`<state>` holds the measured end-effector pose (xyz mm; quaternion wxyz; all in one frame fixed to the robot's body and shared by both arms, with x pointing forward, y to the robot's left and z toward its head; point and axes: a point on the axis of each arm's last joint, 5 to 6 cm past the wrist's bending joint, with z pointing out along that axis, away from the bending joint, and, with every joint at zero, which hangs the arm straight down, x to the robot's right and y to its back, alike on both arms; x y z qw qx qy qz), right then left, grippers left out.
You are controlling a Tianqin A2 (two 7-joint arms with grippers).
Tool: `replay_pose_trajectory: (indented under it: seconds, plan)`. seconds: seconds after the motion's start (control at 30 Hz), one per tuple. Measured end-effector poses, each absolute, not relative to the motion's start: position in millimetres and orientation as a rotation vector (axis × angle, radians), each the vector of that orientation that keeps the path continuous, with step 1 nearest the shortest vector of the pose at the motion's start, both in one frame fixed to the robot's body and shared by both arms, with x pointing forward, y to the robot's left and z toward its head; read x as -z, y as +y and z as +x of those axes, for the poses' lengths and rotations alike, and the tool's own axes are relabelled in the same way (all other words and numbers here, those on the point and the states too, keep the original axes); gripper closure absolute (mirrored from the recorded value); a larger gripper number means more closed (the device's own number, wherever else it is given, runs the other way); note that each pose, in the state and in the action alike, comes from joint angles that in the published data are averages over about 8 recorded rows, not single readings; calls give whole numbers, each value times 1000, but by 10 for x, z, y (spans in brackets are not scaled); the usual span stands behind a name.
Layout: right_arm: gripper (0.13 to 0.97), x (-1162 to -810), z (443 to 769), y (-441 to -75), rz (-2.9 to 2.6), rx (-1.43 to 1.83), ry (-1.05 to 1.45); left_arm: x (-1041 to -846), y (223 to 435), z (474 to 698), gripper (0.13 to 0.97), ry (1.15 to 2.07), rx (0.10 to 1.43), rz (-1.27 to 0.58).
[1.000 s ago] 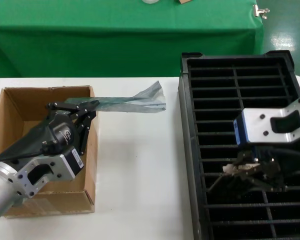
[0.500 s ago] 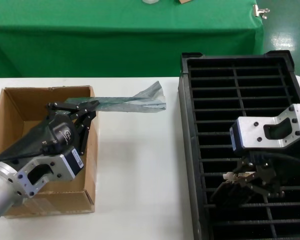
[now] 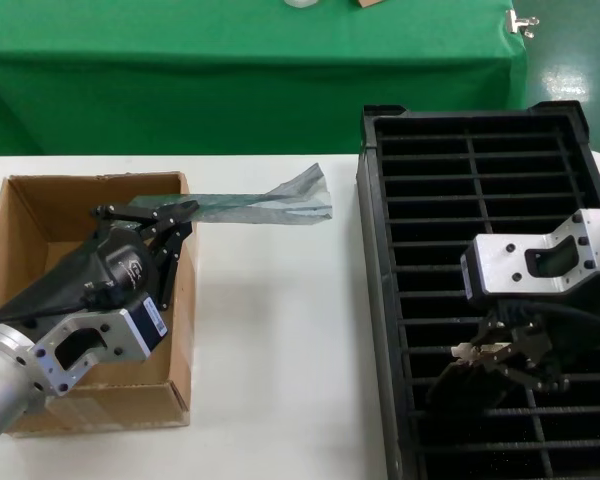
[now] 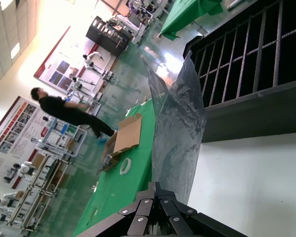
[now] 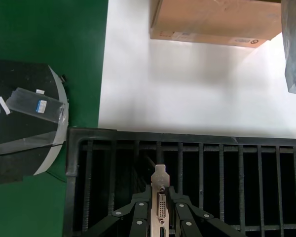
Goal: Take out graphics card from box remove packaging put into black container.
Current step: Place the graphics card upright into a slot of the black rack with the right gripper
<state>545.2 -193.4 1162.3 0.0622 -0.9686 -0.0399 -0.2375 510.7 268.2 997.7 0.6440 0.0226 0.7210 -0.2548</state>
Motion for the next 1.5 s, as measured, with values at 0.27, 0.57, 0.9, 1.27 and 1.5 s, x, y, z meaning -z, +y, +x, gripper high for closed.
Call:
replay_pose_trajectory:
  seconds: [0.27,0.57,0.9,1.27,1.5]
  plan:
    - [906,-11611,5483,-1920,-2931,722,-122,-9977,2682,5107,958,1642,580,51]
    - [906,-11634,5492,-1891,-2929,741,-119,-9977,2682,5107,958,1642,580,51]
    - [906,-11618,5476,-1876,-2928,742,-112,-9977,2682,5107,958,1642,580,51]
    - [906,-11562,5464,-1895,-2935,735,-101,-9977,2682,5107,958,1642,580,51]
    - [906,-11557,5479,-1913,-2942,753,-94,-9977,2682,5107,958,1642,580,51]
